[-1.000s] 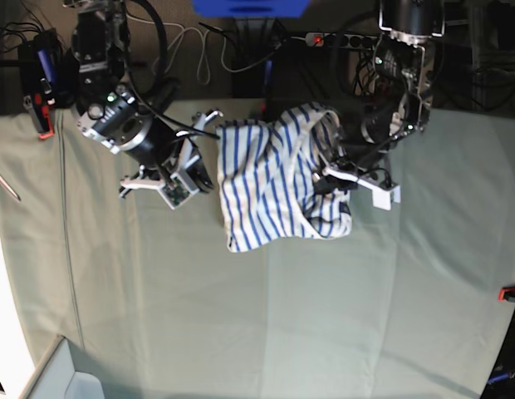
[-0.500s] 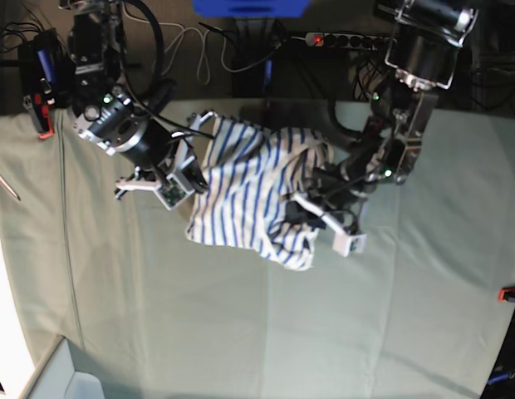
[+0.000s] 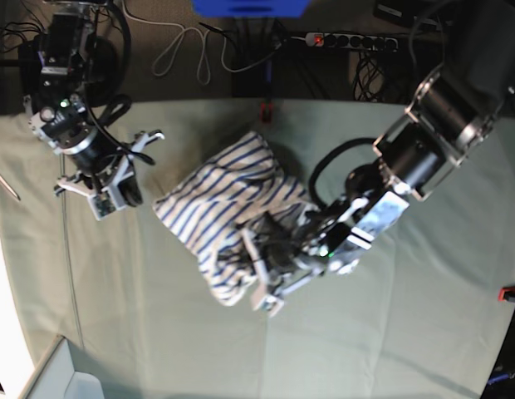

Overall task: Layout the t-shirt on the table in an organized manner, then fold the t-shirt properly
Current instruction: 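Fold the shirt edge with the left gripper over toward the right gripper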

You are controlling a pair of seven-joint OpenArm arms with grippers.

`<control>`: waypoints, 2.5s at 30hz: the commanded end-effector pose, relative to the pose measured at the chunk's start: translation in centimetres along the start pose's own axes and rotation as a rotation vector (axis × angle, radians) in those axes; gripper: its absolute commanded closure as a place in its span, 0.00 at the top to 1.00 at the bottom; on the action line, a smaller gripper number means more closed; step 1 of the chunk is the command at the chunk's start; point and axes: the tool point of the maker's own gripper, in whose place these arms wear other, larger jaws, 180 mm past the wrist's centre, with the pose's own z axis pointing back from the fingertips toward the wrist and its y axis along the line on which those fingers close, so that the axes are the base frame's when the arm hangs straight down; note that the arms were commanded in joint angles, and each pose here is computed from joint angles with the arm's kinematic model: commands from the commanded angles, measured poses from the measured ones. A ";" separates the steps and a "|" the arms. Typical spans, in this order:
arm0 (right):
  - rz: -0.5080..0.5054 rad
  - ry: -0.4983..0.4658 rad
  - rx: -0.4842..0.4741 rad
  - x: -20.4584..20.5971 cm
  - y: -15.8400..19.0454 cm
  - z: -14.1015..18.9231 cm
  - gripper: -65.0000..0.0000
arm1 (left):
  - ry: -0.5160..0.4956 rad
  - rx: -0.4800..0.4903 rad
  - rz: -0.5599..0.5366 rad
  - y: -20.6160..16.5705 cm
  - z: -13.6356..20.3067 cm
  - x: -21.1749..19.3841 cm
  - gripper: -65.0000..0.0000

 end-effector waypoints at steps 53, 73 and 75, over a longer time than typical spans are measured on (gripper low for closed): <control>-0.098 -0.033 -0.136 -0.6 -2.8 3.0 0.00 | -0.452 0.042 -0.253 -0.5 6.4 11.4 0.43; 0.028 -0.079 0.366 3.8 14.1 -4.5 0.00 | -0.342 0.623 0.359 17.0 25.2 -10.8 0.00; 0.014 -0.048 0.378 2.7 14.4 -5.0 0.00 | -0.331 0.623 0.362 16.8 25.1 -11.2 0.00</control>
